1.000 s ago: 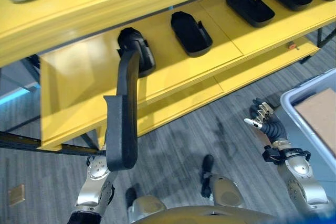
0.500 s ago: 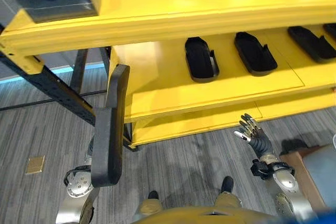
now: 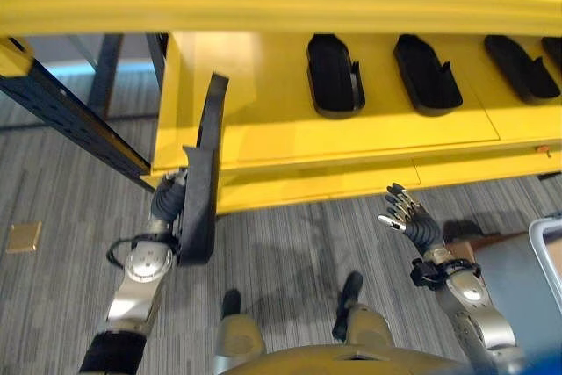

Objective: Move parts from the plastic box to the shelf.

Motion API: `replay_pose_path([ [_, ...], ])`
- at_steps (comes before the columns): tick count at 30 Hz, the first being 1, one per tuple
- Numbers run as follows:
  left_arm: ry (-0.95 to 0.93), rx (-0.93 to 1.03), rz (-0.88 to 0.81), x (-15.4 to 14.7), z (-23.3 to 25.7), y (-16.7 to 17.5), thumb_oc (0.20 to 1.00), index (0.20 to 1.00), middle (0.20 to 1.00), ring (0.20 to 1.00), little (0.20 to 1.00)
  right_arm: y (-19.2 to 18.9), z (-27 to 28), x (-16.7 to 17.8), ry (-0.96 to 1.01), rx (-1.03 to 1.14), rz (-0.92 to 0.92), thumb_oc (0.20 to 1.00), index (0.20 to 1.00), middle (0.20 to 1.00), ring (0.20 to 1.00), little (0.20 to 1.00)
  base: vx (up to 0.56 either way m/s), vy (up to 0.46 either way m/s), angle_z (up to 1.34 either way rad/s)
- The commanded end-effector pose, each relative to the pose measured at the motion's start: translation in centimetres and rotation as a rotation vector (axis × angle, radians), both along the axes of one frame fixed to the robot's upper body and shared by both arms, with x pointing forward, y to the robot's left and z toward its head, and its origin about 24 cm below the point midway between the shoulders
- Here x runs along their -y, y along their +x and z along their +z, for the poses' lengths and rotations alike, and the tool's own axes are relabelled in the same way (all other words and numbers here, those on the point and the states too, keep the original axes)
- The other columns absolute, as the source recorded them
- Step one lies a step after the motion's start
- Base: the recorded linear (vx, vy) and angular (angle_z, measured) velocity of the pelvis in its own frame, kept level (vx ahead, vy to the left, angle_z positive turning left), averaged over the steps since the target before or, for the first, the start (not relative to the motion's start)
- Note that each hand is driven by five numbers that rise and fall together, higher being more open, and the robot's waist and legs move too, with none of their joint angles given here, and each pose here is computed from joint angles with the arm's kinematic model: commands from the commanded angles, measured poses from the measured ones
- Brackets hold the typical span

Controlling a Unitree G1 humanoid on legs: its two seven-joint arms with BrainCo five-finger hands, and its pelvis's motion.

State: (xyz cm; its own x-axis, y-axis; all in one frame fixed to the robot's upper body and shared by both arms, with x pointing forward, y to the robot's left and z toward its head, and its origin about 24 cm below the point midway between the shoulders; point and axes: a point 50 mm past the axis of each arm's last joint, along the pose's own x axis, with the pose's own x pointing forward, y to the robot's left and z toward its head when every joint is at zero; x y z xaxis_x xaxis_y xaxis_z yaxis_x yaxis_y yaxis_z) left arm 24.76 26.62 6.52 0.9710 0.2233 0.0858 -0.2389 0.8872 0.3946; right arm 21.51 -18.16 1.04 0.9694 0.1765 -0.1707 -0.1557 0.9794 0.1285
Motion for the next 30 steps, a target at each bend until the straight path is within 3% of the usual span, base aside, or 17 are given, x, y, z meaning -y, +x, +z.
replay_pose_path([
  [1, 0.107, 0.229, 0.042, -0.5, 4.6, 0.7, 0.200, 0.200, 0.200, 0.200, 0.200, 0.7, 3.0, 0.3, -0.006, 0.142, 0.013, 1.000, 1.000, 1.000, 1.000, 1.000, -0.09, -0.015, -0.11],
  [9, 0.099, 0.477, 0.147, -0.6, 9.8, 3.4, 0.200, 0.200, 0.200, 0.200, 0.200, 1.3, 3.8, 0.0, -0.022, 0.187, 0.035, 1.000, 1.000, 1.000, 1.000, 1.000, -0.06, -0.010, -0.15],
  [15, 0.289, 0.595, 0.265, -3.0, 14.8, 4.4, 0.200, 0.200, 0.200, 0.200, 0.200, 1.3, 3.9, 0.3, -0.032, 0.190, 0.044, 1.000, 1.000, 1.000, 1.000, 1.000, -0.04, -0.009, 0.01],
  [30, 0.435, 0.578, 0.364, -6.6, 21.5, 6.6, 0.200, 0.200, 0.200, 0.200, 0.200, 0.6, 2.9, 0.7, -0.069, 0.142, 0.095, 1.000, 1.000, 1.000, 1.000, 1.000, -0.01, 0.010, 0.03],
])
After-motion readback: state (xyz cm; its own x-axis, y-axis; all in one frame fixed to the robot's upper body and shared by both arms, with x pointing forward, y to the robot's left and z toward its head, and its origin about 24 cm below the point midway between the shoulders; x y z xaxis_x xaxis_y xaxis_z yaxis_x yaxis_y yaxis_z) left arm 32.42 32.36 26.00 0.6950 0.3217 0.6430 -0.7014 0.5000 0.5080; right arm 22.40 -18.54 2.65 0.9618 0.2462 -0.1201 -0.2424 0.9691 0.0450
